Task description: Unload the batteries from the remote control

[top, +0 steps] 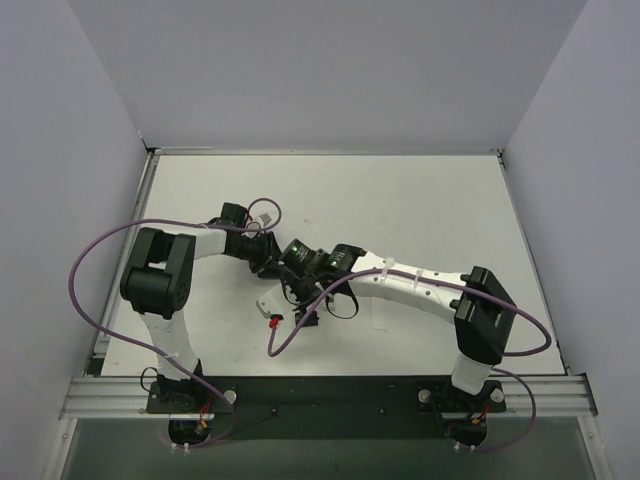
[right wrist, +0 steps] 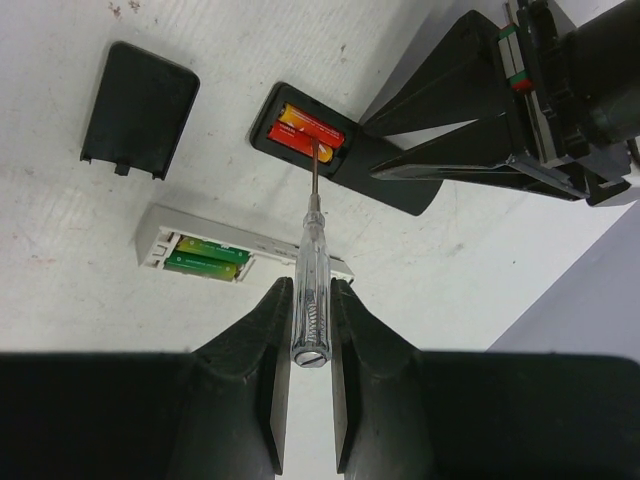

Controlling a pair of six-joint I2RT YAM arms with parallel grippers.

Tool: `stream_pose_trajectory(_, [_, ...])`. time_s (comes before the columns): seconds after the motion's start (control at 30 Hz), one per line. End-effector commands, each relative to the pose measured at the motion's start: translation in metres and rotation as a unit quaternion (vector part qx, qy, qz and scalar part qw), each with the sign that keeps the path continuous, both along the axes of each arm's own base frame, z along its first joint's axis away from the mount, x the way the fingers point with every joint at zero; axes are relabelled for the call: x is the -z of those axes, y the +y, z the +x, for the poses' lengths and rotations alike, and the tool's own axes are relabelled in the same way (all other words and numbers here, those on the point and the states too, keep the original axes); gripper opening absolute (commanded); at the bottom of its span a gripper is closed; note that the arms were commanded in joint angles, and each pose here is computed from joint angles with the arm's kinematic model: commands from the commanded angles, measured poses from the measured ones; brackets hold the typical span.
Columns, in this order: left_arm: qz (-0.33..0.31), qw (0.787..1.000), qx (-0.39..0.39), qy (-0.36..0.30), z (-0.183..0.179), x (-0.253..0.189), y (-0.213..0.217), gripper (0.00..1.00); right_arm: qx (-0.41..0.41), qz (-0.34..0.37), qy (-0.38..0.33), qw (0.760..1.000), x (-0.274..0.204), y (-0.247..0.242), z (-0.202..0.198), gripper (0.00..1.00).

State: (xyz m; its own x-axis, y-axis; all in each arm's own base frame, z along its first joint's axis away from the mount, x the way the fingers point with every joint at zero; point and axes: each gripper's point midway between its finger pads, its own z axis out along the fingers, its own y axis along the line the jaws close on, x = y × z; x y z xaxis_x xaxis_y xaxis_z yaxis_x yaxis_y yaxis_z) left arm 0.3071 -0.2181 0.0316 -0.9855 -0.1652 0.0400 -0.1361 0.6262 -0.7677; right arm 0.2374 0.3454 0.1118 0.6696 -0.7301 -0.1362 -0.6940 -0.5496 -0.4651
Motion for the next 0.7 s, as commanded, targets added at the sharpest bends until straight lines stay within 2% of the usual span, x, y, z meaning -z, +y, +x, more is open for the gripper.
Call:
stream_pose_trajectory(0.0, [0.008, 1.000, 0.016, -0.016, 0.004, 0.002, -0.004, 0.41, -0.029, -0.003, 0.013, 0.999, -0.004, 0.010, 0.002, 0.00])
stream_pose_trajectory(0.4, [0.018, 1.000, 0.018, -0.006, -0.007, 0.007, -0.002, 0.39, -0.028, -0.034, 0.018, 0.999, 0.004, 0.020, 0.008, 0.00])
stream_pose_trajectory(0.53, [0.013, 1.000, 0.018, -0.003, -0.007, 0.007, -0.004, 0.39, -0.031, -0.076, 0.019, 0.996, 0.014, 0.016, 0.004, 0.00])
stream_pose_trajectory(0.67, [0.011, 1.000, 0.019, -0.004, -0.008, 0.005, -0.005, 0.39, -0.034, -0.070, 0.039, 0.996, 0.012, 0.021, -0.004, 0.00])
